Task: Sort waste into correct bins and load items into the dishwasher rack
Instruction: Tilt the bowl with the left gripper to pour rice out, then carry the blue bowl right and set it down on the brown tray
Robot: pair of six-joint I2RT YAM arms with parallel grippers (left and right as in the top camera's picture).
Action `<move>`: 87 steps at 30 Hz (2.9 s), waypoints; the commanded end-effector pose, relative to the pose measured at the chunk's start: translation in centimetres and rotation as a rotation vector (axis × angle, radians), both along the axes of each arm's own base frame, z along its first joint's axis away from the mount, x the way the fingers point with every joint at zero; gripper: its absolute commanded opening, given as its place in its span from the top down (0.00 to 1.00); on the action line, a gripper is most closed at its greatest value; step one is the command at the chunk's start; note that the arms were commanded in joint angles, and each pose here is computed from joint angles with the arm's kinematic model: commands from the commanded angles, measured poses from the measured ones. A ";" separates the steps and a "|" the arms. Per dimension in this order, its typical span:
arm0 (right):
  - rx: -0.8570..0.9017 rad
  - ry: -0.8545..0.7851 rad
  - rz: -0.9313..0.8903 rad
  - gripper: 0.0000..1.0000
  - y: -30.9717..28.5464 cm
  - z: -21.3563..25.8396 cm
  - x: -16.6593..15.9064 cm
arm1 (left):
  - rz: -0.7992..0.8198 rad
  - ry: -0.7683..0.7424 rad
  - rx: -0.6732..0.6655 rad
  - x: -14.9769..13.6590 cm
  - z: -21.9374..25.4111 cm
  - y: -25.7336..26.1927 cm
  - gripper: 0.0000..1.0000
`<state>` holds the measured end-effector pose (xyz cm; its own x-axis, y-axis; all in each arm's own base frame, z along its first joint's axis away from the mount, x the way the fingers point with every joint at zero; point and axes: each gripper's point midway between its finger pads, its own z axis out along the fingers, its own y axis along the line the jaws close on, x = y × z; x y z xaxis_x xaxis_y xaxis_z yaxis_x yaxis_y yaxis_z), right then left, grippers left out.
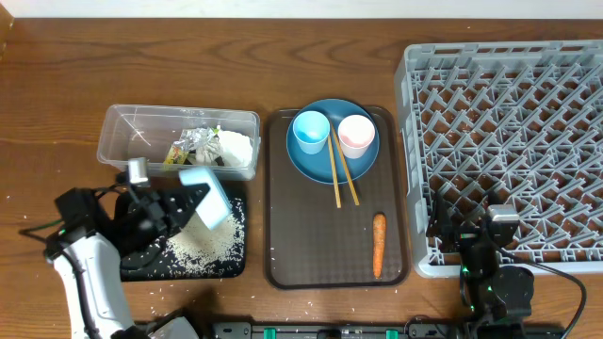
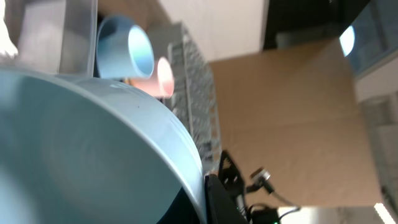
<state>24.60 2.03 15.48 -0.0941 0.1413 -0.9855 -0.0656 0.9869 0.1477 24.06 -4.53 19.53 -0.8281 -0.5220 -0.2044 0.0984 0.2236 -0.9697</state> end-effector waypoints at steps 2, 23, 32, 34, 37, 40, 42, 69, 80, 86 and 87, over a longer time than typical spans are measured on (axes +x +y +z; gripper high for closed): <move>0.010 0.007 0.008 0.01 0.2 -0.2 0.0 | -0.099 -0.016 0.103 -0.5 -1.0 -2.1 0.94; 0.010 0.007 0.008 0.01 0.2 -0.2 0.0 | -0.364 0.073 0.441 -0.1 -5.3 -11.9 0.94; 0.010 0.007 0.008 0.01 0.2 -0.2 0.0 | -0.430 0.017 0.718 -1.9 -8.1 -16.1 0.94; 0.010 0.007 0.008 0.01 0.2 -0.2 0.0 | -0.436 -0.008 0.790 -2.4 -8.8 -16.6 0.94; 0.010 0.007 0.008 0.01 0.2 -0.2 0.0 | -0.450 -0.051 0.871 -3.0 -9.3 -17.4 0.94; 0.010 0.007 0.008 0.01 0.2 -0.2 0.0 | -0.453 -0.096 0.932 -3.4 -9.6 -18.1 0.94; 0.010 0.007 0.008 0.01 0.2 -0.2 0.0 | -0.452 -0.120 0.962 -3.5 -9.8 -18.4 0.94; 0.010 0.007 0.008 0.01 0.2 -0.2 0.0 | -0.562 -0.115 1.047 -4.7 -14.3 -21.3 0.83; 0.010 0.007 0.008 0.01 0.2 -0.2 0.0 | -0.567 -0.107 1.053 -4.8 -14.6 -21.2 0.52; 0.010 0.007 0.008 0.01 0.2 -0.2 0.0 | -0.570 -0.102 1.057 -4.9 -14.7 -21.1 0.37; 0.010 0.007 0.008 0.01 0.2 -0.2 0.0 | -0.571 -0.099 1.058 -4.9 -14.8 -21.0 0.34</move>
